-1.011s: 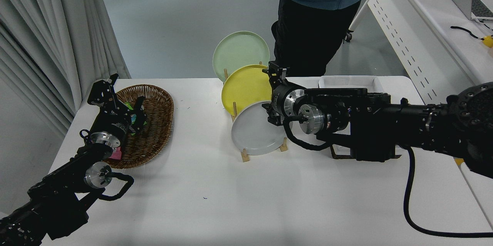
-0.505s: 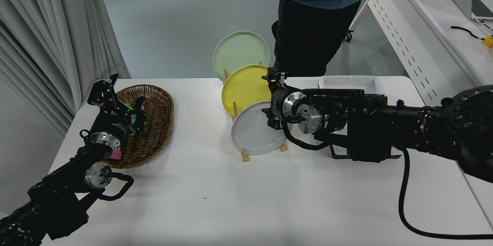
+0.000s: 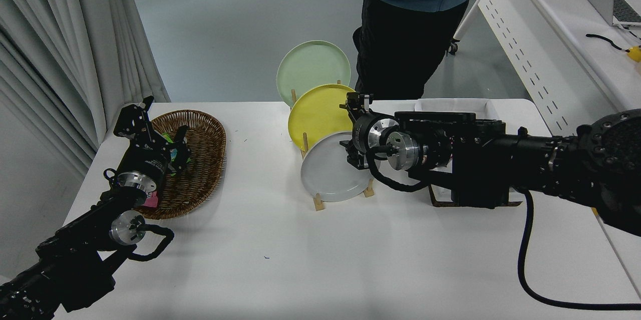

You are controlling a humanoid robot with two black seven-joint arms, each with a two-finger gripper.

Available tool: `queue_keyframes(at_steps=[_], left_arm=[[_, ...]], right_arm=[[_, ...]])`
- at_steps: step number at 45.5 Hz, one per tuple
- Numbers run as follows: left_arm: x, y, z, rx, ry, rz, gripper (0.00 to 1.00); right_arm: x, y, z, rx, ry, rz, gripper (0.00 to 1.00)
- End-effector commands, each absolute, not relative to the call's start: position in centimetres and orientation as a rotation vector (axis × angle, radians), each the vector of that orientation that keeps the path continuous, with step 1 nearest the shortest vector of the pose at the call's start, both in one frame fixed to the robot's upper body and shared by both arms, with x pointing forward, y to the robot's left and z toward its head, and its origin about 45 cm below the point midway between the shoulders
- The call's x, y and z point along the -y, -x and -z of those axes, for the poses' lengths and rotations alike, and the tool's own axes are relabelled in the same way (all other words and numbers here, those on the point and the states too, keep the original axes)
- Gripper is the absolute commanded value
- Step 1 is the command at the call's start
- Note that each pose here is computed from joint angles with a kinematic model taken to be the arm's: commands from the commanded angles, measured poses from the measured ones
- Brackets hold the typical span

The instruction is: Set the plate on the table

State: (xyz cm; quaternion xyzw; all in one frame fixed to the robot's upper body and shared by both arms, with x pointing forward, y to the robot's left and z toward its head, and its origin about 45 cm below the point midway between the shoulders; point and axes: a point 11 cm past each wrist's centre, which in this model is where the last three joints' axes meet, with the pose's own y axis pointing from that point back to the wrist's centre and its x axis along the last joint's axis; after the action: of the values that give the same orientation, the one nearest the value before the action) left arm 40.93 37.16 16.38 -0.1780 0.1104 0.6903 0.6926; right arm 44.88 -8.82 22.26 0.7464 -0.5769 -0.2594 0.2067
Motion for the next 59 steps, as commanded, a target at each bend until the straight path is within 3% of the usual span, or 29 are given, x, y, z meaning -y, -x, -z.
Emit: queue_keyframes(at_steps=[1,21,31,52,59], left_arm=[[-37.1,-40.97,-16.43,-0.245,0.398,-1.542,1.0],[-37.1,-40.97,-16.44,-0.246,0.399,-1.541,1.0],[-37.2,-40.92,-16.37,-0.247,0.398,-1.542,1.0],[-37.2,-40.92,-16.37,-0.246,0.397,-1.543,1.0],[-37.2,-40.92,-16.37,-0.247,0.398,-1.542,1.0]], right_arm=[[8.6,-44.7,-22.6,1.581,-2.061,0.783,0.68],[8.5,-44.5,-22.5,1.567,-2.043,0.795,0.67],[8.9,-44.8,-23.0,1.582,-2.027,0.801,0.49],[9.7,-45.0,-22.7,1.591,-1.998,0.828,0.42],[9.8,-44.9,-22.9,1.565,-1.975,0.857,0.31]])
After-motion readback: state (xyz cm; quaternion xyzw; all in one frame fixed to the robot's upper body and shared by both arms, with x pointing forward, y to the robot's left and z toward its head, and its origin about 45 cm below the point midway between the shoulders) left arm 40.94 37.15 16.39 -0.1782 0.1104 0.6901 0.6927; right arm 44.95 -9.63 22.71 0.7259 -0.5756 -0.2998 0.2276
